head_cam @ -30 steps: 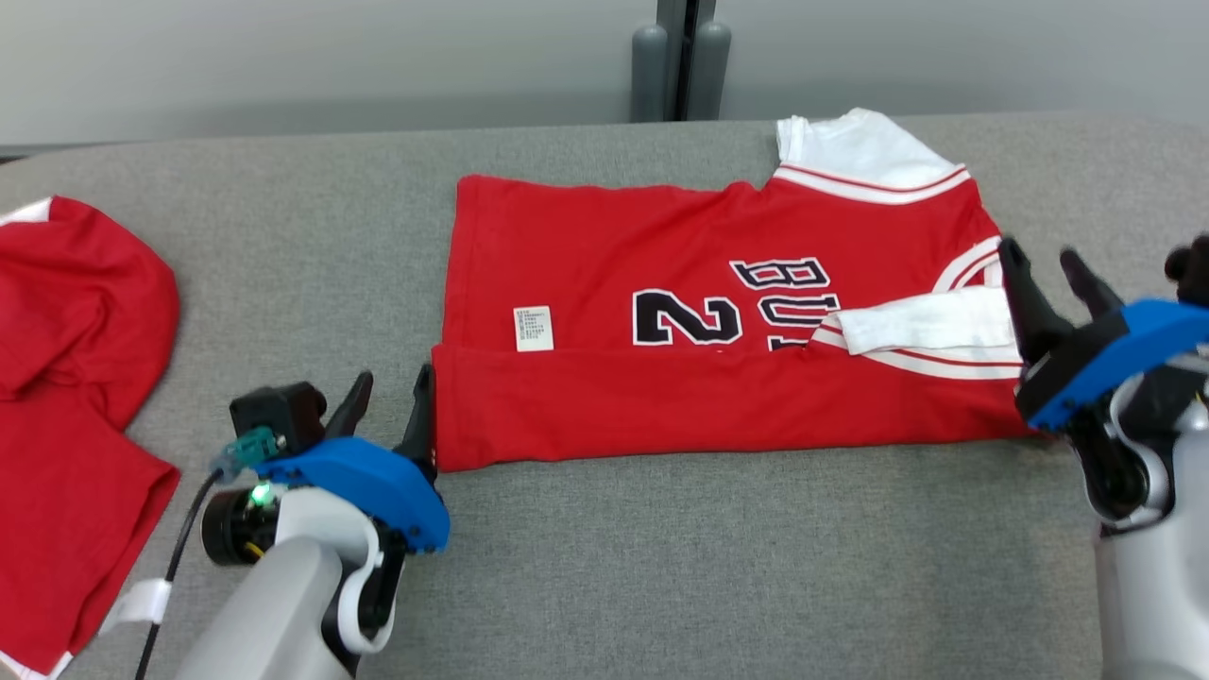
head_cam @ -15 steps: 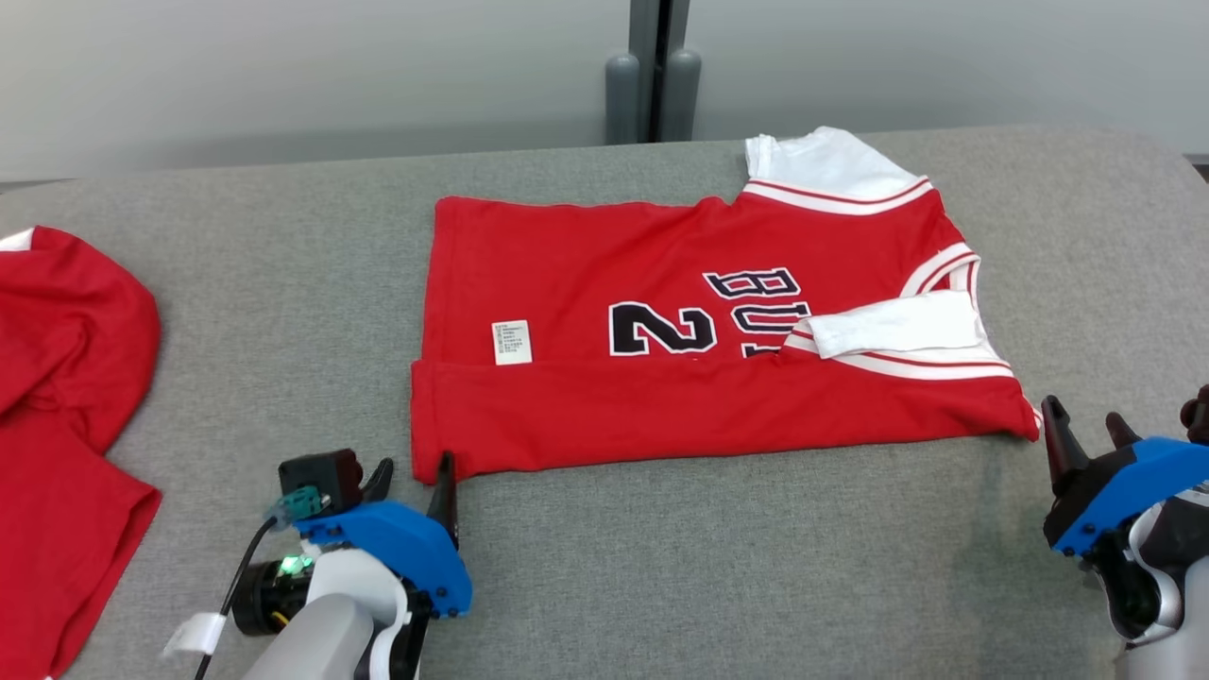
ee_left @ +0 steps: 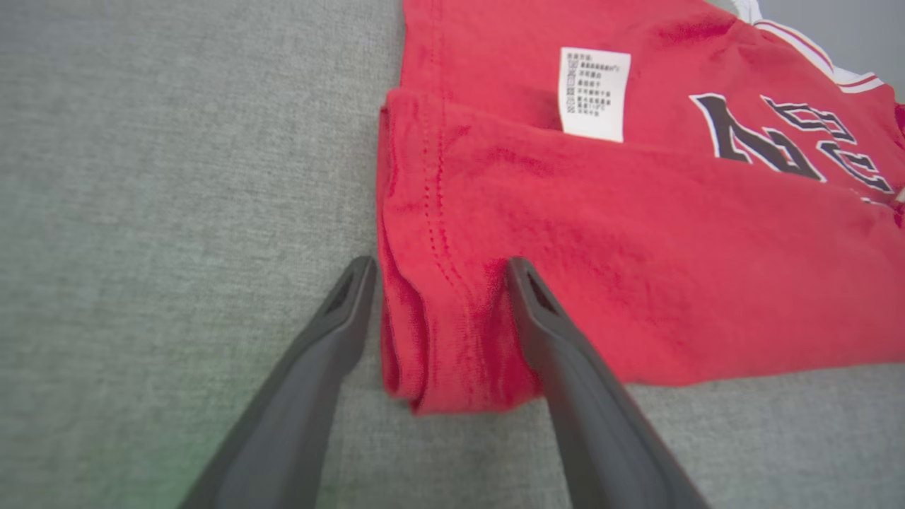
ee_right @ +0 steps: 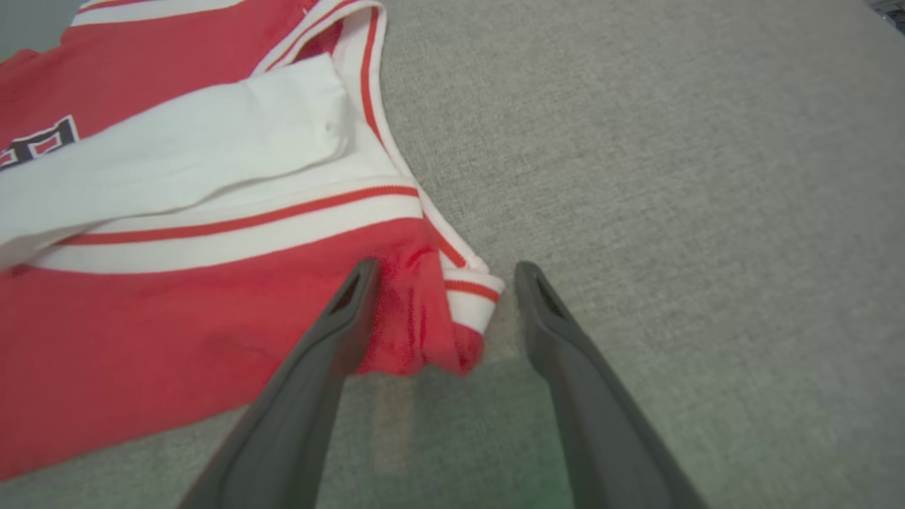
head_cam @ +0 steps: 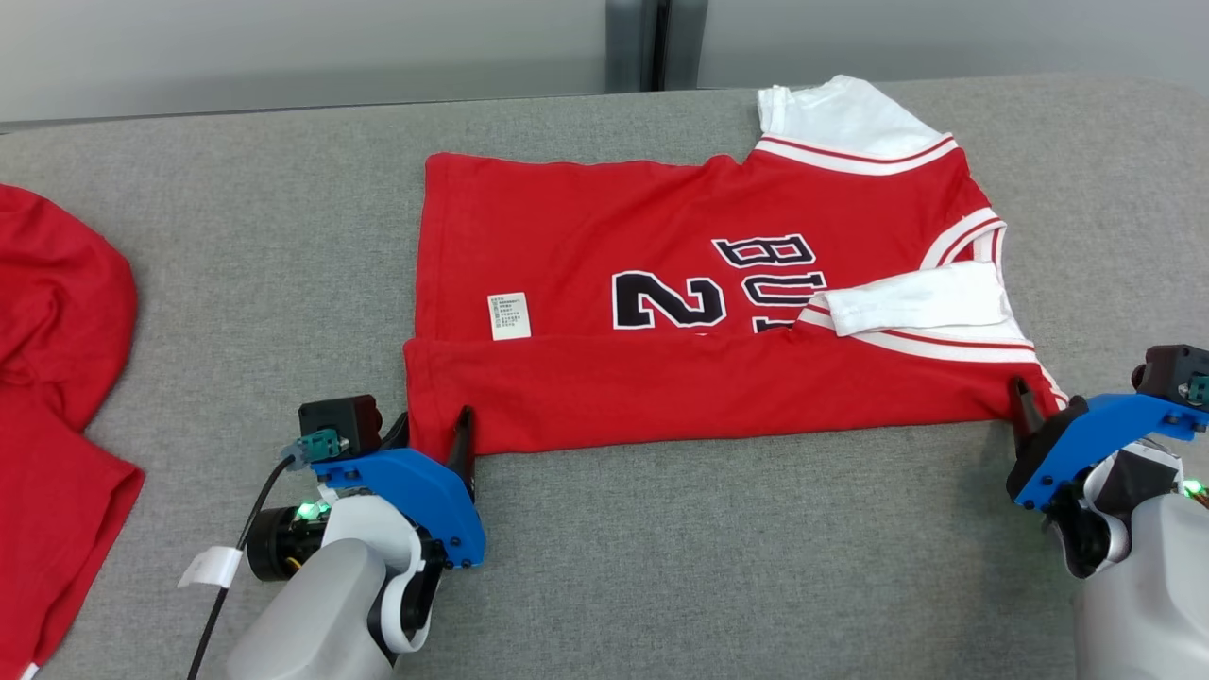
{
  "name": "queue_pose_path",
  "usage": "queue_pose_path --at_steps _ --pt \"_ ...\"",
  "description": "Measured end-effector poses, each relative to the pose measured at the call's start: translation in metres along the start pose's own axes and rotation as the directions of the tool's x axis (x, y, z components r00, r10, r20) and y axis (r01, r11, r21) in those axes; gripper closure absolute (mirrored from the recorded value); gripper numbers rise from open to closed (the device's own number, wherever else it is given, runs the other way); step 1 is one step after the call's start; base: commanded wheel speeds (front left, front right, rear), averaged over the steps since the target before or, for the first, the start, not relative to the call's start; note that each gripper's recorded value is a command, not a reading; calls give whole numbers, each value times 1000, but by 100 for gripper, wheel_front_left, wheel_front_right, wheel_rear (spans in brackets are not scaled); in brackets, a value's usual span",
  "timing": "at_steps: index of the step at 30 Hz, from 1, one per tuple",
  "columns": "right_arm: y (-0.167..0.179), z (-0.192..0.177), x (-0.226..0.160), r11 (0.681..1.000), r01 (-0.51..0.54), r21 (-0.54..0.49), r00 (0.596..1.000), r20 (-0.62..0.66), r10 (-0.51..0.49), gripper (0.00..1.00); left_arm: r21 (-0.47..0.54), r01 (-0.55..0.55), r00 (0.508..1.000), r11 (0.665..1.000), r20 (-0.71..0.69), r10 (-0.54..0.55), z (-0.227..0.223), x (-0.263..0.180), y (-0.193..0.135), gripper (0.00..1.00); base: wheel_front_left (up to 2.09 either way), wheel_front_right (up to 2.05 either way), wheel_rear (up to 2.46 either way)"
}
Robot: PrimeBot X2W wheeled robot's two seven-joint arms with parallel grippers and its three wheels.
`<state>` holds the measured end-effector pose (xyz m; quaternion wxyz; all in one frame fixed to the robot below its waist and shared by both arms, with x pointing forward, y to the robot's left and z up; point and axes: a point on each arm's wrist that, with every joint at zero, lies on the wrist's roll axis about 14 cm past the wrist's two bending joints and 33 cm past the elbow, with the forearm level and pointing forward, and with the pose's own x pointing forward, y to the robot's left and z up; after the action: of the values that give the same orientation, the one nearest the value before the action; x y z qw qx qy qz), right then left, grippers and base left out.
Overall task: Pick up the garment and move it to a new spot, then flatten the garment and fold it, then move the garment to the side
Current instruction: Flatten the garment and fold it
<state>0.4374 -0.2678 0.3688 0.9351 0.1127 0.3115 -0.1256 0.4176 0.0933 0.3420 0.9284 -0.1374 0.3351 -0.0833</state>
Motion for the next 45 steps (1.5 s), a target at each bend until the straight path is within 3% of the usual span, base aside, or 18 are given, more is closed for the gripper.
queue_pose_path --at_steps 4,5,6,7,8,21,32,42,43,44,45 --pt "8 -12 7 1000 -16 9 998 -60 16 0 -16 14 998 1000 -54 -15 -6 3 -1 0 0 0 0" --pt "9 -15 7 1000 -19 5 997 -76 19 0 -21 20 998 1000 -60 -22 -6 3 -1 9 0 0 0" --pt "10 -16 8 1000 -22 0 996 -86 22 0 -24 23 998 999 -63 -25 -7 4 -1 66 0 0 0" --pt "11 -16 8 1000 -25 -5 995 -94 25 58 -25 25 997 999 -70 -26 -7 4 0 100 0 0 0" --pt "12 -17 8 999 -31 -12 995 -97 30 100 -25 25 997 999 -74 -27 -7 4 1 100 0 0 0" --pt "31 4 -30 992 -127 16 990 57 126 100 -28 16 1000 999 7 -16 -8 -33 11 100 0 0 0" --pt "-18 -32 -94 997 -66 26 997 -28 67 100 -36 5 999 999 -51 -7 -43 -79 10 100 0 0 0" --pt "-26 -45 -109 998 -57 17 997 -56 58 100 -103 -36 994 994 -108 24 -65 -116 6 100 0 0 0" --pt "-25 -44 -109 998 -60 15 997 -52 61 89 -106 -41 994 994 -107 29 -64 -117 6 100 0 0 0" --pt "-24 -43 -109 998 -62 14 997 -50 63 58 -109 -40 994 993 -105 29 -63 -119 5 100 0 0 0" --pt "-24 -42 -108 998 -64 14 997 -44 65 0 -110 -41 994 993 -101 30 -63 -121 5 87 0 0 0"
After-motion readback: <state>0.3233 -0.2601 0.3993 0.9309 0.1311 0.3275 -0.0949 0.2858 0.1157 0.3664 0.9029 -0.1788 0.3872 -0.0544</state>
